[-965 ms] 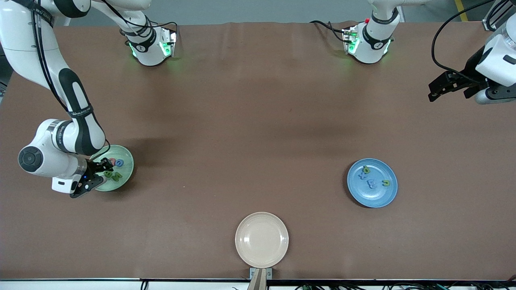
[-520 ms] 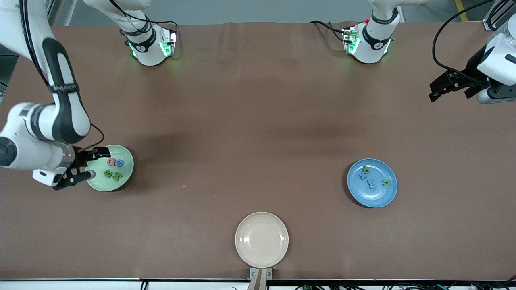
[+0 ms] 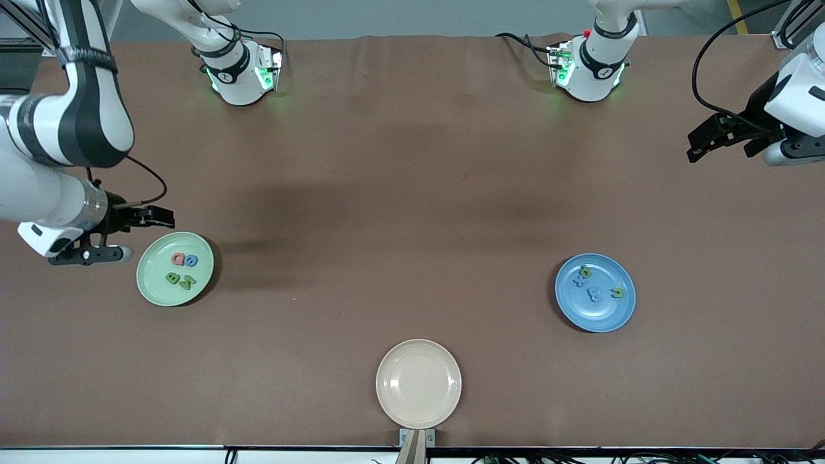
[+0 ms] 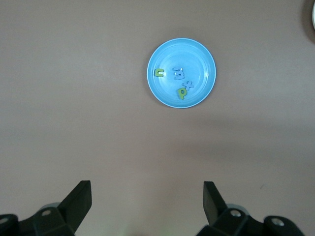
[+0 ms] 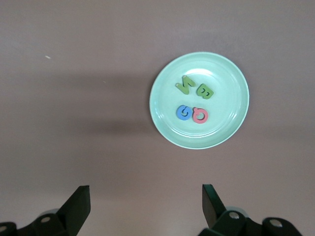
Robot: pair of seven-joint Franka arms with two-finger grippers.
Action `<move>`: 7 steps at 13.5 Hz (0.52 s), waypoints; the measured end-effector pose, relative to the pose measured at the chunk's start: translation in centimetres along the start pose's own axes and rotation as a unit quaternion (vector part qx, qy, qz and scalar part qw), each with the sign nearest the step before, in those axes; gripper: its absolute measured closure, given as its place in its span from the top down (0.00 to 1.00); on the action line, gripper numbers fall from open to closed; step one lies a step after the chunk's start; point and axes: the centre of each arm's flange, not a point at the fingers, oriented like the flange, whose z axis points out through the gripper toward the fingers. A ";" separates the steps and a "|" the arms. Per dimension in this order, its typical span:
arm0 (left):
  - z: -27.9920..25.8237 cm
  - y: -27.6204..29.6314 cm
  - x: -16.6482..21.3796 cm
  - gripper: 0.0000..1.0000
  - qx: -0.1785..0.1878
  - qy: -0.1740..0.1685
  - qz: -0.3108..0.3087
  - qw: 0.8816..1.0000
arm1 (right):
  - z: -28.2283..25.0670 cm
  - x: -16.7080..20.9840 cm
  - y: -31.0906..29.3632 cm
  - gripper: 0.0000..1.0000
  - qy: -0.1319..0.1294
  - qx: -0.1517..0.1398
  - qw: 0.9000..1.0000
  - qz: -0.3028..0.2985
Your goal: Sort upper and lower case letters into plates
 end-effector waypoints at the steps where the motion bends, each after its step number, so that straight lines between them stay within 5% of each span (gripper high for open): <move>1: 0.0 0.0 0.0 1.00 0.000 0.000 0.000 1.000 | -2.6 -0.8 -0.5 1.00 0.011 -0.001 1.000 0.002; 4: 0.1 0.0 0.1 1.00 0.000 -0.001 0.000 1.000 | -13.7 -2.2 0.2 1.00 0.073 -0.002 0.997 0.012; 7: 0.1 0.0 0.1 1.00 0.000 -0.001 0.000 1.000 | -18.3 -2.9 1.1 1.00 0.110 -0.003 0.994 0.023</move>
